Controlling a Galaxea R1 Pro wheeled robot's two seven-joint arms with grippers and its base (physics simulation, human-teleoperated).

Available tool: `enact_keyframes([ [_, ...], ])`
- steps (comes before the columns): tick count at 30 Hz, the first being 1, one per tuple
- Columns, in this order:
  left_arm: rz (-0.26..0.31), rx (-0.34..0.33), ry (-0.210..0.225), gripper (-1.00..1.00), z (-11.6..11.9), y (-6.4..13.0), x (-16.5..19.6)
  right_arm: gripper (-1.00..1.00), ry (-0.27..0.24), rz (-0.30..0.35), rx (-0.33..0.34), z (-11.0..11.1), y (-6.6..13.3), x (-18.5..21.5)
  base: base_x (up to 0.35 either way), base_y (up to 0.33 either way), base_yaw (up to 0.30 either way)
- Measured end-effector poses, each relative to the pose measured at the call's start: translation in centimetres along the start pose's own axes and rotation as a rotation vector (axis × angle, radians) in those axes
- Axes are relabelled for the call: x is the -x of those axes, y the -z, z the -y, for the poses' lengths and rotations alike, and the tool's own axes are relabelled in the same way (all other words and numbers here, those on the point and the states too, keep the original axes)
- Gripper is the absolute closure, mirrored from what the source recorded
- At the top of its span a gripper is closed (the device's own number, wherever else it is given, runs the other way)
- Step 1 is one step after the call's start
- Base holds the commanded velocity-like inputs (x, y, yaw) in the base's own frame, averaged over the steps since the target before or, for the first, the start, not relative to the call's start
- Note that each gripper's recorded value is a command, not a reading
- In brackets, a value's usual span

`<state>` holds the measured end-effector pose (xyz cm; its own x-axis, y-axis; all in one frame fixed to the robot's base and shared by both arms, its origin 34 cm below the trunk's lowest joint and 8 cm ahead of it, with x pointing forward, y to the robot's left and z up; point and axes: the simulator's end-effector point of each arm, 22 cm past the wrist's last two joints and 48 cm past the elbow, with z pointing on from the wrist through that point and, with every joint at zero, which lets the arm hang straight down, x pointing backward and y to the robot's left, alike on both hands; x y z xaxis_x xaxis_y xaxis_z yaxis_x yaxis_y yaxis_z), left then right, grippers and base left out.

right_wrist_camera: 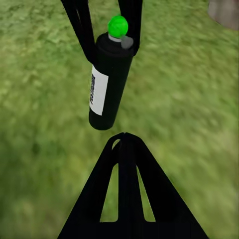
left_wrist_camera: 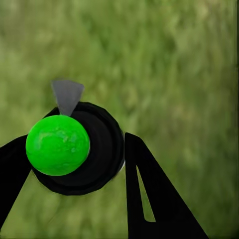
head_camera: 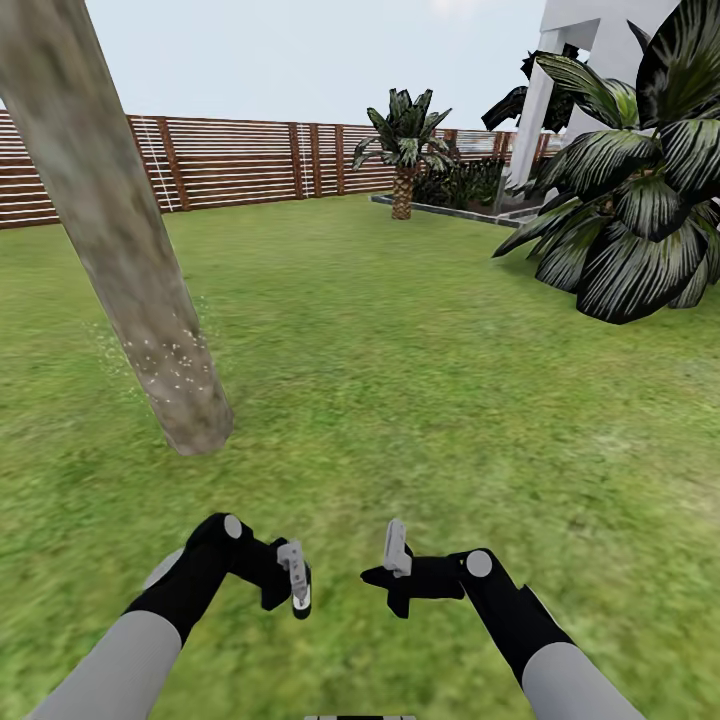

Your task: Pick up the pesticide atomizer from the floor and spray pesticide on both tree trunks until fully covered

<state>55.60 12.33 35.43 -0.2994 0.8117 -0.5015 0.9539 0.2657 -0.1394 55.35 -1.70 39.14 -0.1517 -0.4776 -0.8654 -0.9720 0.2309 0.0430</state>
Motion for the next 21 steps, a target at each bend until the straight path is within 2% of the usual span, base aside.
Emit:
enact_keyframes([
  [8,0.018,-0.019,-0.024,1.00,0.9,-0.7,1.3,1.00,0.005,0.001,-0.003,0.3,0.1,0.2,0.000,0.000,0.000],
  [14,0.027,-0.070,-0.028,1.00,2.9,-2.5,2.8,1.00,0.007,0.002,-0.004,0.4,0.1,0.3,0.000,0.000,0.000],
  [21,0.047,-0.074,-0.030,1.00,3.4,-3.0,4.0,1.00,0.008,0.003,-0.004,0.4,0.1,0.4,0.000,0.000,0.000],
])
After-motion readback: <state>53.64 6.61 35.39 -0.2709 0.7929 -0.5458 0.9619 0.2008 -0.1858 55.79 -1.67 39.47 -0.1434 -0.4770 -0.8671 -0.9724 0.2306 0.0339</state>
